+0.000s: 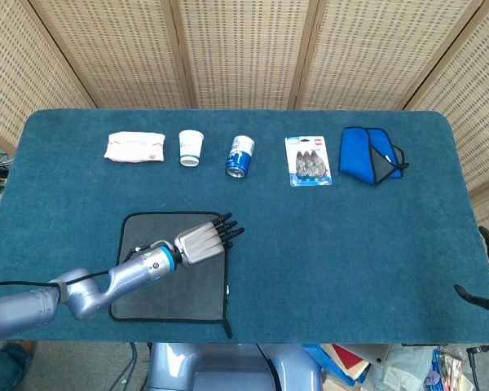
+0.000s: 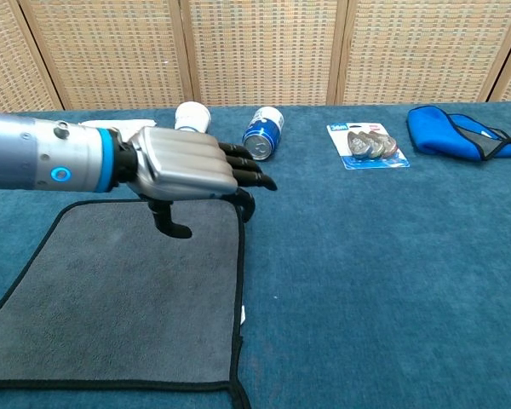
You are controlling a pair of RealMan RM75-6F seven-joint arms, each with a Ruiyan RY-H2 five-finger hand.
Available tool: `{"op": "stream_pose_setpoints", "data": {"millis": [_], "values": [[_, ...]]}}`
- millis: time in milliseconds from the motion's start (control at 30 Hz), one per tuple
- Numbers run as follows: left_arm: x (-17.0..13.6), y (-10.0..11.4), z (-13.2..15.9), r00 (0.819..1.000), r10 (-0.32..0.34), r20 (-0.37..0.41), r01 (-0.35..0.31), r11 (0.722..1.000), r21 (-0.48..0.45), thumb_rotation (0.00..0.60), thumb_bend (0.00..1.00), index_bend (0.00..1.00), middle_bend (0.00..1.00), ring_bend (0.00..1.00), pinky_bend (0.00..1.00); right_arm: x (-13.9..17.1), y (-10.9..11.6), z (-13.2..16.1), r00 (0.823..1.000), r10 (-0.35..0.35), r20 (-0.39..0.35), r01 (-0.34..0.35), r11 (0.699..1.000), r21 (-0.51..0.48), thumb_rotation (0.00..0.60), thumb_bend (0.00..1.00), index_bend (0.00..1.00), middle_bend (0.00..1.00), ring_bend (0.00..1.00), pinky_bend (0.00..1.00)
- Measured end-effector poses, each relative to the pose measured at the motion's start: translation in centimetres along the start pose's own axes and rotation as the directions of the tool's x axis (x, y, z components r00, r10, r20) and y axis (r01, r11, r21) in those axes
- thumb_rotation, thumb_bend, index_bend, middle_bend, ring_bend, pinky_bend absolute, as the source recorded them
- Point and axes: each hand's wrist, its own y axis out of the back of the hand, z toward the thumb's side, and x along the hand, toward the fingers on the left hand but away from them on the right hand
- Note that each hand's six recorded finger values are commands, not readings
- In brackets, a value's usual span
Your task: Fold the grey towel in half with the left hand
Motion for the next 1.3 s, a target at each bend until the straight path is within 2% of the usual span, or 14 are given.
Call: {"op": "stream_pose_setpoints", "data": {"millis": [433,1100,1300], "values": [[2.4,-1.3,2.7,0.997,-0.052,0.064,0.048,0.998,0.050,0.600,0.33,0.27,0.00,0.00,0.00,-0.2,0.0,-0.7,1.000,0.004,0.019,-0.004,1.000,-0.018,0.600,0.00,0.00,0.00,0.00,0.00],[3.5,-1.4,4.8,0.992,-0.067,0.104,0.057,0.994,0.095,0.600,0.34,0.30,0.00,0.00,0.00,-0.2,0.4,-1.2,0.999,-0.009,0.033,0.009,1.000,-0.028,0.600,0.00,0.00,0.00,0.00,0.00],[3.4,-1.6,4.6,0.992,-0.076,0.099,0.066,0.992,0.104,0.600,0.35,0.38,0.00,0.00,0.00,-0.2,0.5,-1.3,0.999,-0.008,0.032,0.009,1.000,-0.029,0.600,0.00,0.00,0.00,0.00,0.00]]}}
